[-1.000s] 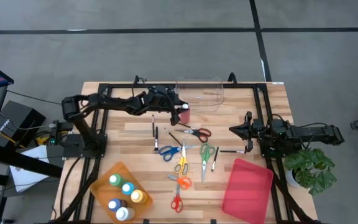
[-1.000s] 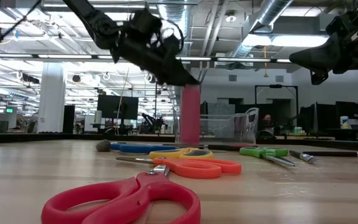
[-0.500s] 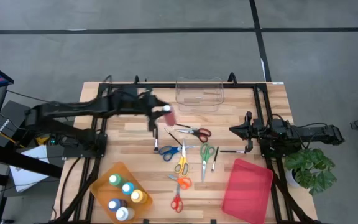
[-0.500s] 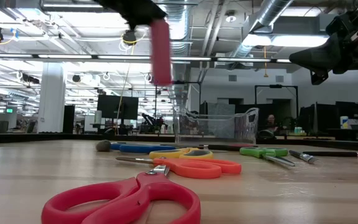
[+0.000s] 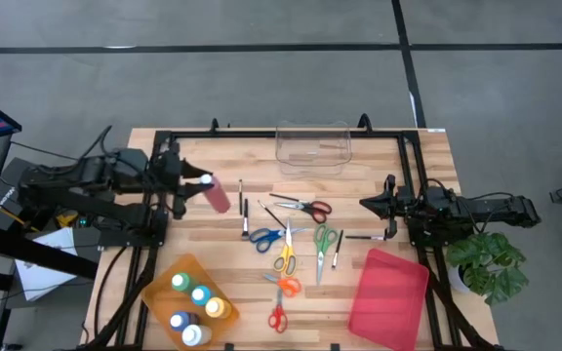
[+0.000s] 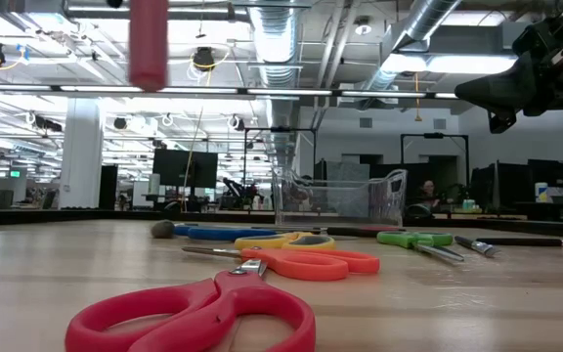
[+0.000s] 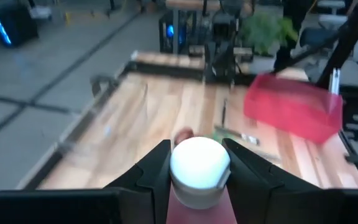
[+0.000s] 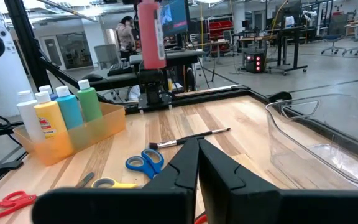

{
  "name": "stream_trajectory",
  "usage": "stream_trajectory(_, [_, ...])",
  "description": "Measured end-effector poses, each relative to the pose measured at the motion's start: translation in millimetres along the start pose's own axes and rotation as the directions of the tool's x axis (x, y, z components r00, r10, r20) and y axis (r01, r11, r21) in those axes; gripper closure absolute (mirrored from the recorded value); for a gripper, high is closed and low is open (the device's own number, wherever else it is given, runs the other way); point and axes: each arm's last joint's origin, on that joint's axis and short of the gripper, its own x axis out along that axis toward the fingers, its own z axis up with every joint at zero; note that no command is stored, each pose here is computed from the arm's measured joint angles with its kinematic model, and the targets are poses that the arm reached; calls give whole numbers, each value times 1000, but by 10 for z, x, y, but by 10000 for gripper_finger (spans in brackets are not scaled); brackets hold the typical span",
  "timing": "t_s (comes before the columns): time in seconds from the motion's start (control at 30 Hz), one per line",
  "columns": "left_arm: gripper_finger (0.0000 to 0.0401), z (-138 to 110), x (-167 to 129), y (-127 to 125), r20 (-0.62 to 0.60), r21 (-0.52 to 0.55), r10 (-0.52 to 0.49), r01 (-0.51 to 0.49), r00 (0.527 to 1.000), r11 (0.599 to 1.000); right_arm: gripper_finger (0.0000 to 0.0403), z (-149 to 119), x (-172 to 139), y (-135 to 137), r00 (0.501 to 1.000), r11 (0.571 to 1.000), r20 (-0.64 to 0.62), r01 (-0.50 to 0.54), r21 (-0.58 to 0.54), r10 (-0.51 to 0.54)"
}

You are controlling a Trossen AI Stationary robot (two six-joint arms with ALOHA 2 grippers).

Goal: Pick & Place Paint Supplies
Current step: Put the red paint bottle into the orange bin

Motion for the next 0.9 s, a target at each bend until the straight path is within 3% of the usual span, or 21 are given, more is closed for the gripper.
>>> stream_trajectory(0.2, [285,-121,-8,-12,-121,-38,-2,-3,993,999,394,0,0,0,1000,1000,0,0,0,0])
stream_trajectory(0.53, [285,-110,-6,-13,-109,-22,0,-3,994,1000,394,0,0,0,1000,1000,0,0,0,0])
stream_trajectory(0.73, [285,-104,-39,21,-86,-35,87,-90,992,995,394,0,0,0,1000,1000,0,0,0,0])
stream_trajectory(0.9, [285,-112,-33,22,-96,-48,91,-96,991,994,395,0,0,0,1000,1000,0,0,0,0])
